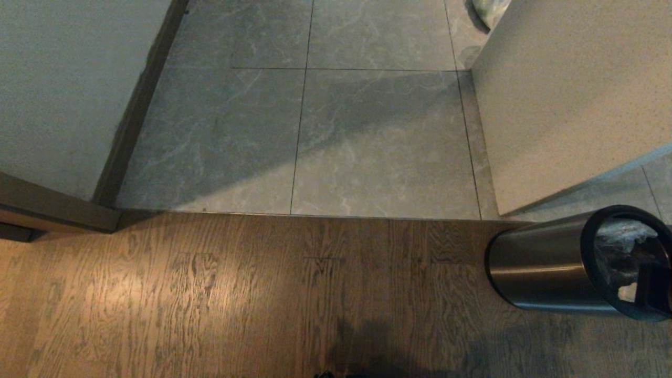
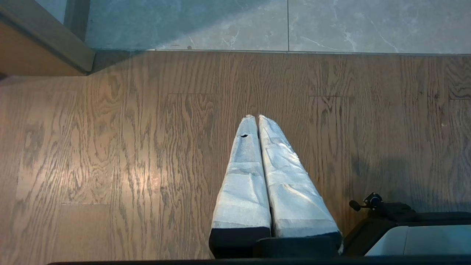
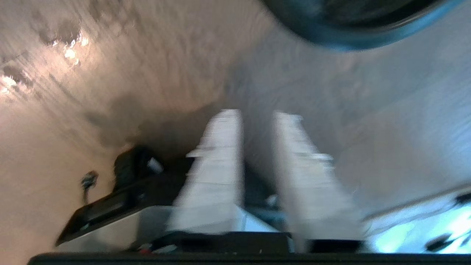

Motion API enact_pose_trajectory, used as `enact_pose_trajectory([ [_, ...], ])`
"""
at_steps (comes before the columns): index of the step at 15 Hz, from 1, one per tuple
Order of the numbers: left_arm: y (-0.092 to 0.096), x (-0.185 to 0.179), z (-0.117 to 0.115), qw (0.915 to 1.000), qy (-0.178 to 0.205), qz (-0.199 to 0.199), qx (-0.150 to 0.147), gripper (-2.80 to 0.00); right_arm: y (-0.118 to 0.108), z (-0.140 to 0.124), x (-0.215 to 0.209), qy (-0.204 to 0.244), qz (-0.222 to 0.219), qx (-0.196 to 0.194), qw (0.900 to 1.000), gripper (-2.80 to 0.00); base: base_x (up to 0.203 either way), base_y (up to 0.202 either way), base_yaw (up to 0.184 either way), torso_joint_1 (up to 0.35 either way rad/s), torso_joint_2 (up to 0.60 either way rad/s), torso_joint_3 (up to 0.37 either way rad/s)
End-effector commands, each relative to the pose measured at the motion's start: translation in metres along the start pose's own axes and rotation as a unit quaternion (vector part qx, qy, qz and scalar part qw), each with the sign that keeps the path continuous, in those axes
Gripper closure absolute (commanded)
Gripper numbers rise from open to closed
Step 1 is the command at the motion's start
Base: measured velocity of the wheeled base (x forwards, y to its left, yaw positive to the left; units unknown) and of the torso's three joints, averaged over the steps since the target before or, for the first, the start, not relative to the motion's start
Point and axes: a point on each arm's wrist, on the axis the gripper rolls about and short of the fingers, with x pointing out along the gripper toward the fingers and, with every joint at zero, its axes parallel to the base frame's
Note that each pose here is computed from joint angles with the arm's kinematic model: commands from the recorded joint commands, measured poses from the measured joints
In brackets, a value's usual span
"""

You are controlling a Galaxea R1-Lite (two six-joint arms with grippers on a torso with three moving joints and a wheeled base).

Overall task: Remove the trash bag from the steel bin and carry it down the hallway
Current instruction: Place the outer trash can on the ground

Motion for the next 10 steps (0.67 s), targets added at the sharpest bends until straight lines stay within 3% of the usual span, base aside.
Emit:
enact_pose_trajectory([
  [1,0.000,0.000,0.000,1.0000,0.000,0.000,0.000,0.00,0.003,0.006,0.037,0.049,-0.020,0.009,0.999,-2.80,0.000,0.000,0.000,0.000,0.00,0.000],
  [6,0.000,0.000,0.000,1.0000,0.000,0.000,0.000,0.00,-0.002,0.024,0.065,0.023,-0.031,0.040,0.998,-2.80,0.000,0.000,0.000,0.000,0.00,0.000],
  [10,0.000,0.000,0.000,1.0000,0.000,0.000,0.000,0.00,-0.001,0.033,0.069,-0.022,-0.011,0.046,0.999,-2.80,0.000,0.000,0.000,0.000,0.00,0.000],
])
